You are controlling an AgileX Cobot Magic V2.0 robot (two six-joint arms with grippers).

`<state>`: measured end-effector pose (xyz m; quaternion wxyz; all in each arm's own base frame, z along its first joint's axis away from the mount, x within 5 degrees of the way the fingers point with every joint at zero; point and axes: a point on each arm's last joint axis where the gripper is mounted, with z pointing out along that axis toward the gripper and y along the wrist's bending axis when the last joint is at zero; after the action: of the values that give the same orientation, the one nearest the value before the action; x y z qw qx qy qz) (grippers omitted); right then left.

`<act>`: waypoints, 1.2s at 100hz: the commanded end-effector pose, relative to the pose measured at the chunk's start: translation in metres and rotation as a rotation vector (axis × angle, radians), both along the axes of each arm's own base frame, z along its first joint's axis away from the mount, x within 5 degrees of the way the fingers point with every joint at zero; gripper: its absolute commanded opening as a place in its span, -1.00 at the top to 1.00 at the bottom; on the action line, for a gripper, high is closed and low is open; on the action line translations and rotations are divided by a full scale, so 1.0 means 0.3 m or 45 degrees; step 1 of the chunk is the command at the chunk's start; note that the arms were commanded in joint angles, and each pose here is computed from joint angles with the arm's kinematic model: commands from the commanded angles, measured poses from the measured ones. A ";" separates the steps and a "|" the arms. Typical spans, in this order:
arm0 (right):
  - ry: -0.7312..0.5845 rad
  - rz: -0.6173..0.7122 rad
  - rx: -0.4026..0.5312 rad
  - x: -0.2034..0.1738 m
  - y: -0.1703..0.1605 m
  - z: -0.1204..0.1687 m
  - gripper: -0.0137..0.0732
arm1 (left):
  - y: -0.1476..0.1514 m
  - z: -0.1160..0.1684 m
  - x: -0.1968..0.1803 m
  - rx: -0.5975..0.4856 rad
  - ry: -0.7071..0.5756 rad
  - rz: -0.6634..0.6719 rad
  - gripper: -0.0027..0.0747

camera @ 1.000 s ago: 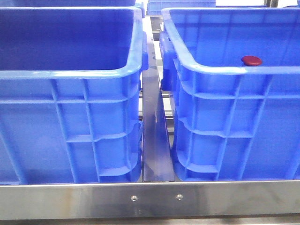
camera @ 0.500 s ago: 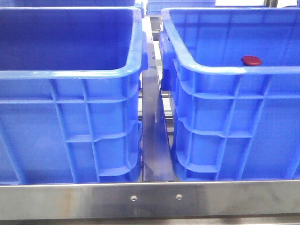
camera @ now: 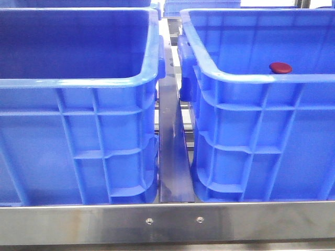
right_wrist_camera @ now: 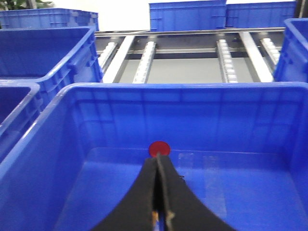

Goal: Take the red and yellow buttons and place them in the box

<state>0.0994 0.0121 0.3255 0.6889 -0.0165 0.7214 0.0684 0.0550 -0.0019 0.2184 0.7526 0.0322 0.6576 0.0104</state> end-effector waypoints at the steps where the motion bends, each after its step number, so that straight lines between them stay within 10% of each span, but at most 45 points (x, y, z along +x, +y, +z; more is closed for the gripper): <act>1: -0.198 -0.025 0.009 -0.023 -0.009 0.036 0.89 | 0.000 -0.026 -0.004 -0.012 -0.080 -0.001 0.98; 71: -0.412 -0.031 0.031 -0.165 -0.024 -0.325 0.89 | 0.000 -0.026 -0.004 -0.012 -0.080 -0.001 0.98; 120: -0.403 -0.081 0.022 -0.163 -0.030 -0.329 0.89 | 0.000 -0.026 -0.004 -0.012 -0.080 -0.001 0.98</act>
<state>0.0557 0.0036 0.2115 0.7546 0.0044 0.6540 0.0539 0.0550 -0.0019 0.2184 0.7526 0.0322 0.6576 0.0104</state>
